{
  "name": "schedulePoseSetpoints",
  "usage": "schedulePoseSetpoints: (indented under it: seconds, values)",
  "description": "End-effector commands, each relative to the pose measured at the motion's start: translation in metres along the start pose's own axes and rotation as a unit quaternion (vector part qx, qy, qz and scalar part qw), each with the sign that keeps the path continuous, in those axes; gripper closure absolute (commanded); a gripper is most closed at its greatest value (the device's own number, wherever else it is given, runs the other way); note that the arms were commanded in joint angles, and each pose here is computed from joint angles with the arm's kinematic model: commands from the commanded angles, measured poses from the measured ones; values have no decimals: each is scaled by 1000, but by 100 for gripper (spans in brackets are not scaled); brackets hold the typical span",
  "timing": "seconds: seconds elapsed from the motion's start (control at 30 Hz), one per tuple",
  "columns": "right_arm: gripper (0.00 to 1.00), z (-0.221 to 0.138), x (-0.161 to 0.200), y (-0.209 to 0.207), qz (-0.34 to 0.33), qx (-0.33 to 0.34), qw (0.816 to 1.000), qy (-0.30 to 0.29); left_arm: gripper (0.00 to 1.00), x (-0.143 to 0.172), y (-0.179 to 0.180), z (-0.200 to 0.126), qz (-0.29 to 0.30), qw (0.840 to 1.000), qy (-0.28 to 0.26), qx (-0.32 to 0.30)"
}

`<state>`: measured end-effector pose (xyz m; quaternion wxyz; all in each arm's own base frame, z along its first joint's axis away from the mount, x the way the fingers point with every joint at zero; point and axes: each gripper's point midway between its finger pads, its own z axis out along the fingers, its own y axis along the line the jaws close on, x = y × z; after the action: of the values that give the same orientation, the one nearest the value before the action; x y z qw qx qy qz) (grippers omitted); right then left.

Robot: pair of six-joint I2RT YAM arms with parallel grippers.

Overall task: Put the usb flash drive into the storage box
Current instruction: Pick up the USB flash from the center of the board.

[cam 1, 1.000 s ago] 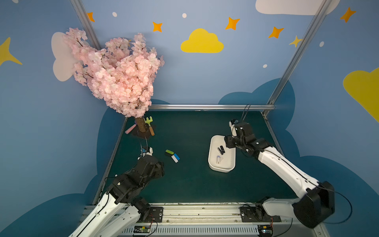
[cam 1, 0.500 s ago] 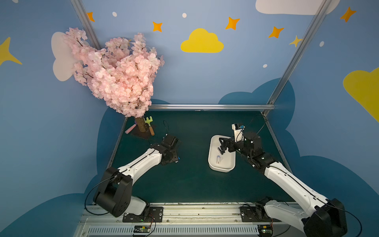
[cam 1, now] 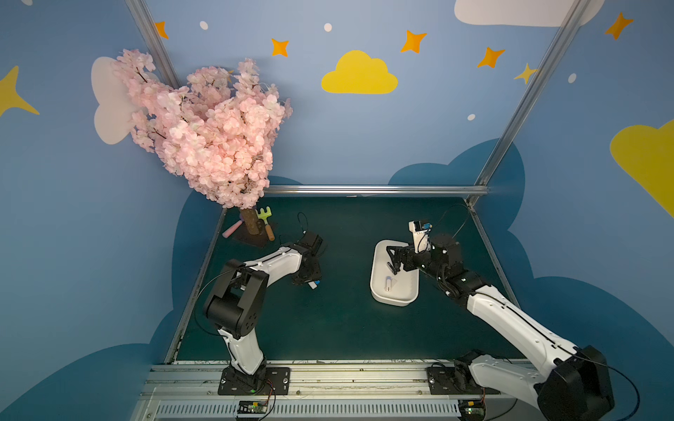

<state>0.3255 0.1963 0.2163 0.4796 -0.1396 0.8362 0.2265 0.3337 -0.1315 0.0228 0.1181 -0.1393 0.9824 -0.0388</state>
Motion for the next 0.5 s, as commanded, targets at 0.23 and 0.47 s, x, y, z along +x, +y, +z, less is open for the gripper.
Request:
schedulePoseSetpoints:
  seconds: [0.23,0.47]
  values:
    - [7,7,-2,2,2,-5,1000,2,52,3,11,1,1,1000,1,-12]
    - [8,10,0,2,5,-7,1000,7,52,15,18,-1,-6,1000,5,-4]
